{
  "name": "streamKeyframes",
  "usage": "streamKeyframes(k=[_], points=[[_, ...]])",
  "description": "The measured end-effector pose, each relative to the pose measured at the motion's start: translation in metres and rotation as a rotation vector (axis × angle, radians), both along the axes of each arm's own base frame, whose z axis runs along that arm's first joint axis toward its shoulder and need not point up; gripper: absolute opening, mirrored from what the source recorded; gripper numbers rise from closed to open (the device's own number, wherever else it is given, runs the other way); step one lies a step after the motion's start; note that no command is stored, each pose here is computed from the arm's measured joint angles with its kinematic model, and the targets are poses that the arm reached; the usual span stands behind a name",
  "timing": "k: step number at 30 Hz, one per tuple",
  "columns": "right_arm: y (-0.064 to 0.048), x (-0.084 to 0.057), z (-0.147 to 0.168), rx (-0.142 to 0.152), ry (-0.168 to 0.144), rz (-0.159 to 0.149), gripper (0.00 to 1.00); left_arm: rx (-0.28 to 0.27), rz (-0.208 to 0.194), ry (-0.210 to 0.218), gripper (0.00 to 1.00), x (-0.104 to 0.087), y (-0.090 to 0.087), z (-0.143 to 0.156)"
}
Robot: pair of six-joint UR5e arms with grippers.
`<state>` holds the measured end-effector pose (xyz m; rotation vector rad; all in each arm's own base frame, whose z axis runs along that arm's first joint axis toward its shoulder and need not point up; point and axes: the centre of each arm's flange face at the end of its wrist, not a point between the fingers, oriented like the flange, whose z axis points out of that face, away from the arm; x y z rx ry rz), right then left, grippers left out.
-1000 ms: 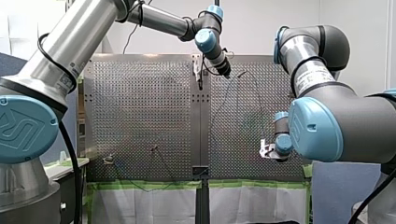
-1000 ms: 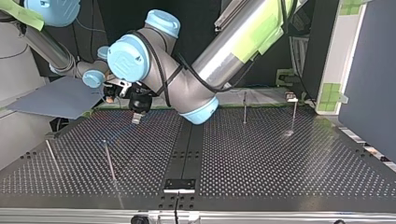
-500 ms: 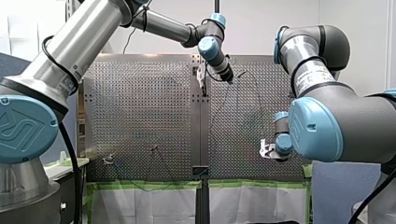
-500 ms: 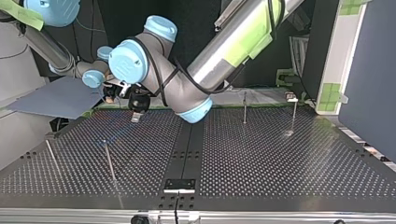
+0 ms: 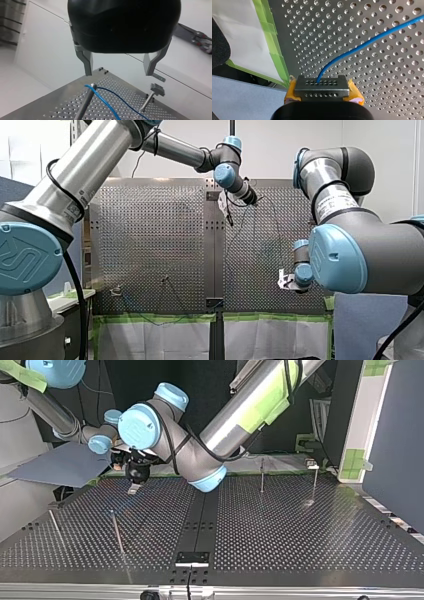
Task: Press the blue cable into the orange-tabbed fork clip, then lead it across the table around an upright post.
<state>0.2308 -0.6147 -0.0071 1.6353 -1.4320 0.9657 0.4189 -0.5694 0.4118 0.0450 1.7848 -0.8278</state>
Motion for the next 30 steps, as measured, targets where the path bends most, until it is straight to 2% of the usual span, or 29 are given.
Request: streamKeyframes(k=[10,13,17,22,30], points=[[0.0,0.0,0.0,-0.001,0.001,0.001,0.0,-0.107,0.093,0.021,1.0,0.01,0.006,0.003],[0.0,0.001,0.0,-0.001,0.002,0.002,0.0,-0.149,0.104,0.02,1.0,0.013,0.005,0.005],[0.0,0.001,0.0,-0.001,0.003,0.002,0.0,-0.197,0.106,0.027,1.0,0.015,0.004,0.006],[0.0,0.001,0.001,-0.001,0.003,0.003,0.0,-0.23,0.093,0.048,1.0,0.015,0.002,0.005],[0.0,0.001,0.001,-0.002,0.006,0.005,0.0,-0.231,0.061,0.089,1.0,0.013,-0.007,-0.011]])
